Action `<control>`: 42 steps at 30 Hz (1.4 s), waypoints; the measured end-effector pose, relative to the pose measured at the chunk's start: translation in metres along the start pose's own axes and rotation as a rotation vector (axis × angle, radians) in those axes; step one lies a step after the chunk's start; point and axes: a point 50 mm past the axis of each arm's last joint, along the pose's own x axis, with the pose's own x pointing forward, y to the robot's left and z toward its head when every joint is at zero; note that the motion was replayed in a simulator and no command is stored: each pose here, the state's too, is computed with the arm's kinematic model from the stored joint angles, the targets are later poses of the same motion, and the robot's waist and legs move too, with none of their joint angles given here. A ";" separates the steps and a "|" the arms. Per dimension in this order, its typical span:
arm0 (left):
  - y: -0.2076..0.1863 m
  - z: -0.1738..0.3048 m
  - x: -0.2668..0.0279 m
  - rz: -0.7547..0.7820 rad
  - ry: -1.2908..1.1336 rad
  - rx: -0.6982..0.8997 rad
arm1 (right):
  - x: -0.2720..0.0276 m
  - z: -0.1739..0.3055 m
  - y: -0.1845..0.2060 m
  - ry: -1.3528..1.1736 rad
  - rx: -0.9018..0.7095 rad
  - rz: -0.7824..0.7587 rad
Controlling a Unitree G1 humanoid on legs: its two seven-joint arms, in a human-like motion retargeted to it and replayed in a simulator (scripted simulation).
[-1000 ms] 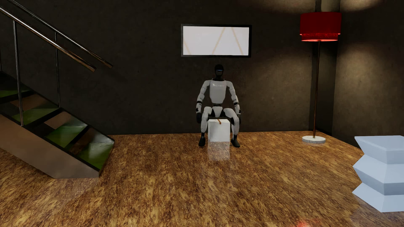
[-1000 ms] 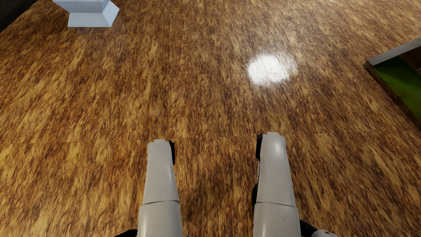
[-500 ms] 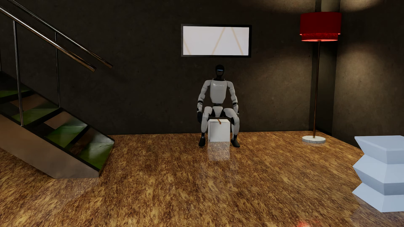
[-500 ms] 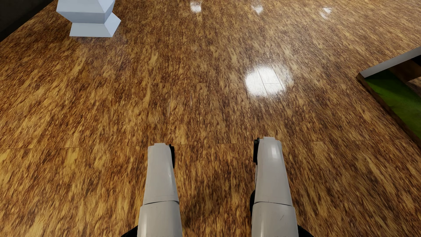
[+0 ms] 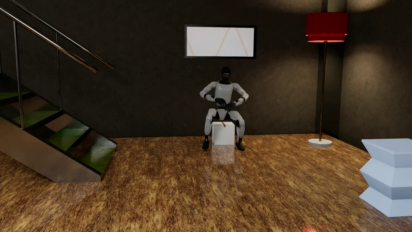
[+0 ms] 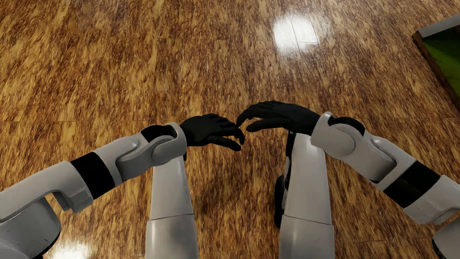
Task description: Get up from the white box
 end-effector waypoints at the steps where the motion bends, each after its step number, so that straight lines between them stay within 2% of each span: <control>1: 0.007 0.006 0.004 -0.014 -0.042 0.071 | 0.007 0.006 -0.008 -0.028 -0.043 0.006; 3: 0.025 0.015 0.007 0.142 -0.107 0.134 | 0.011 0.024 -0.034 -0.124 -0.123 -0.100; 6: 0.057 0.030 -0.007 0.333 -0.202 0.158 | 0.006 0.053 -0.059 -0.264 -0.169 -0.248; 8: 0.069 0.036 -0.018 0.430 -0.242 0.169 | 0.001 0.071 -0.069 -0.348 -0.206 -0.293; 11: 0.080 0.044 -0.023 0.459 -0.287 0.204 | 0.002 0.088 -0.076 -0.420 -0.244 -0.302; 14: 0.077 0.040 -0.019 0.449 -0.262 0.198 | 0.008 0.085 -0.073 -0.410 -0.239 -0.305; 17: 0.060 0.021 -0.007 0.385 -0.166 0.166 | 0.017 0.055 -0.061 -0.280 -0.197 -0.294; 20: 0.028 -0.007 0.014 0.260 -0.025 0.104 | 0.035 0.013 -0.030 -0.100 -0.132 -0.208; 23: -0.030 -0.027 0.034 0.026 0.120 -0.025 | 0.050 -0.030 0.030 0.120 0.006 -0.028; 26: -0.097 -0.028 0.037 -0.229 0.234 -0.244 | 0.050 -0.053 0.109 0.315 0.179 0.241; 27: -0.118 -0.029 0.031 -0.252 0.300 -0.371 | 0.043 -0.058 0.132 0.386 0.273 0.285; 30: -0.180 -0.027 -0.002 -0.213 0.516 -0.754 | -0.003 -0.075 0.188 0.622 0.579 0.270; 32: -0.213 -0.021 -0.031 -0.200 0.618 -0.922 | -0.041 -0.080 0.219 0.761 0.734 0.239; 37: -0.264 -0.009 -0.096 -0.238 0.774 -1.084 | -0.123 -0.078 0.270 1.028 0.928 0.167; 42: -0.316 0.007 -0.151 -0.383 1.122 -1.173 | -0.175 -0.053 0.323 1.350 1.079 0.225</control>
